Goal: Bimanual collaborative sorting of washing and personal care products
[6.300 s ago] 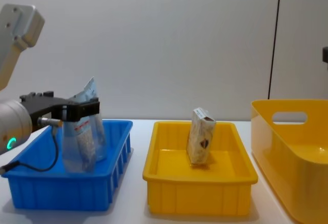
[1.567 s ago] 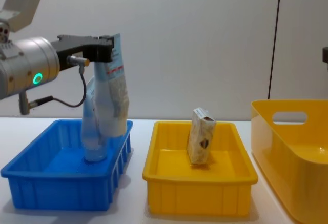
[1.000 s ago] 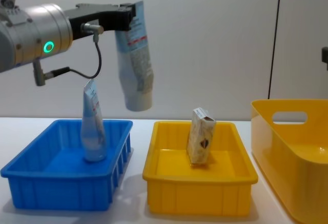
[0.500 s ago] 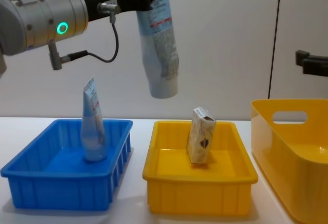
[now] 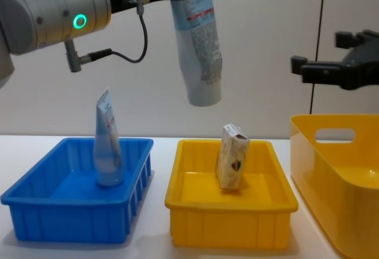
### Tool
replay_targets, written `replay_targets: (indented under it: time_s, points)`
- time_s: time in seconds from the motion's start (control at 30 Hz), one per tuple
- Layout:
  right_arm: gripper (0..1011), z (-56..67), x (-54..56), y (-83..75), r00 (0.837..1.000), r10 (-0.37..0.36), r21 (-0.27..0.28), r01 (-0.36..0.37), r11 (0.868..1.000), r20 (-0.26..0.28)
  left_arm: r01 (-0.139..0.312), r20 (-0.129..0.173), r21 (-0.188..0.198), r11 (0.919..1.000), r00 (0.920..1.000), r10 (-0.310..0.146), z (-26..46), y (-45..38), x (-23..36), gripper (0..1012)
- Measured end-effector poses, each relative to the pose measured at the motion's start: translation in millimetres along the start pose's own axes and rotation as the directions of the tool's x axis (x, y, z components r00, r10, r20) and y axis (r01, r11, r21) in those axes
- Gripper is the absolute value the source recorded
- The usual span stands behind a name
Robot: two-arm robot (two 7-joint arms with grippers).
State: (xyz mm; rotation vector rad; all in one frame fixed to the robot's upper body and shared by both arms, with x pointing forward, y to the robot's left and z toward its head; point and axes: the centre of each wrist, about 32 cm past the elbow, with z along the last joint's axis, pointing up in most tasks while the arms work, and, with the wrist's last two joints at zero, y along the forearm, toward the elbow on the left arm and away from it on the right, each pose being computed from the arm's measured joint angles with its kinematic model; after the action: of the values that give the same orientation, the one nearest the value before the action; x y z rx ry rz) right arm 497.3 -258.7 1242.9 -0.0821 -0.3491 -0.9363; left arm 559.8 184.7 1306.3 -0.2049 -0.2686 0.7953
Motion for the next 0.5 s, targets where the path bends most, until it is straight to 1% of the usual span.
replay_targets:
  time_s: [0.2,0.5]
  points:
    - [1004,4.3,0.4,14.2,0.997,0.069,0.020,-0.069,0.997,-0.016,0.014,-0.002,-0.008,0.9999,0.9999,-0.014,2.2,-0.4,-2.3,0]
    - [1004,7.9,2.3,33.4,0.991,0.133,0.036,-0.132,0.991,-0.032,0.032,-0.005,-0.021,0.9993,0.9995,-0.033,4.8,-1.0,-5.4,0]
